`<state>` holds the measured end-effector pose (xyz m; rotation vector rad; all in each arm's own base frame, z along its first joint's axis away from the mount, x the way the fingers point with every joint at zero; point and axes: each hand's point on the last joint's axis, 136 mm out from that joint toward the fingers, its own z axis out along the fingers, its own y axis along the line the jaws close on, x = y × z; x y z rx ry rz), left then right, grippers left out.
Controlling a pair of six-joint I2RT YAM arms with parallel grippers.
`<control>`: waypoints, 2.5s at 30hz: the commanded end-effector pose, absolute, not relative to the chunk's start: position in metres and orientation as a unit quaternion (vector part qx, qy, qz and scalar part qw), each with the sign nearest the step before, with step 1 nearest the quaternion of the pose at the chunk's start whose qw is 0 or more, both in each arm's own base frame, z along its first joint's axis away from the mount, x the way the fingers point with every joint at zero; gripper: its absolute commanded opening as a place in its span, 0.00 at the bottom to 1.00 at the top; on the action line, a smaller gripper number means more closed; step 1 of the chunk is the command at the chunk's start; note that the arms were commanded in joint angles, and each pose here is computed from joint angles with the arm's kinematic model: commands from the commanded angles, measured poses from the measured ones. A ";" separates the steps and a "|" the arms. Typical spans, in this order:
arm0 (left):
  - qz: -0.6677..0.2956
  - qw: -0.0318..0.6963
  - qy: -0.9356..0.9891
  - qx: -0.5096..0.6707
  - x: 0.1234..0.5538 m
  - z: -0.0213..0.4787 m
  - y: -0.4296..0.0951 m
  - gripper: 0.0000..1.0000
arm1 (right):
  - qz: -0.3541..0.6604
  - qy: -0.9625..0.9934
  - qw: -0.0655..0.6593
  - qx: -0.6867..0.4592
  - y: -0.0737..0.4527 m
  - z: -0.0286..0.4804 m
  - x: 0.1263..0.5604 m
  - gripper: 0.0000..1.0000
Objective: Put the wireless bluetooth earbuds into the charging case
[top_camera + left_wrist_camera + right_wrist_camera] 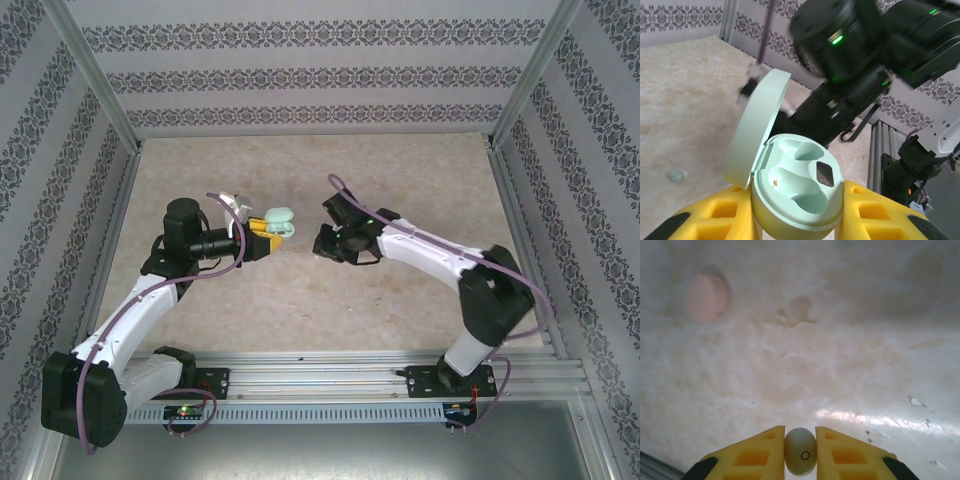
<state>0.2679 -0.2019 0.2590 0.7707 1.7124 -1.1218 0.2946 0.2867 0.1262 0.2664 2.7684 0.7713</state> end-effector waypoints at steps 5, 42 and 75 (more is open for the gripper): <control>-0.463 0.505 0.643 0.342 0.277 0.274 -0.207 0.16 | 0.244 0.943 0.212 0.083 0.244 0.182 0.283 0.17; -0.460 0.504 0.621 0.385 0.270 0.271 -0.233 0.16 | 0.295 0.894 0.312 -0.128 0.348 0.298 0.264 0.16; -0.455 0.505 0.622 0.388 0.270 0.276 -0.233 0.17 | 0.284 0.904 0.289 -0.136 0.353 0.289 0.264 0.35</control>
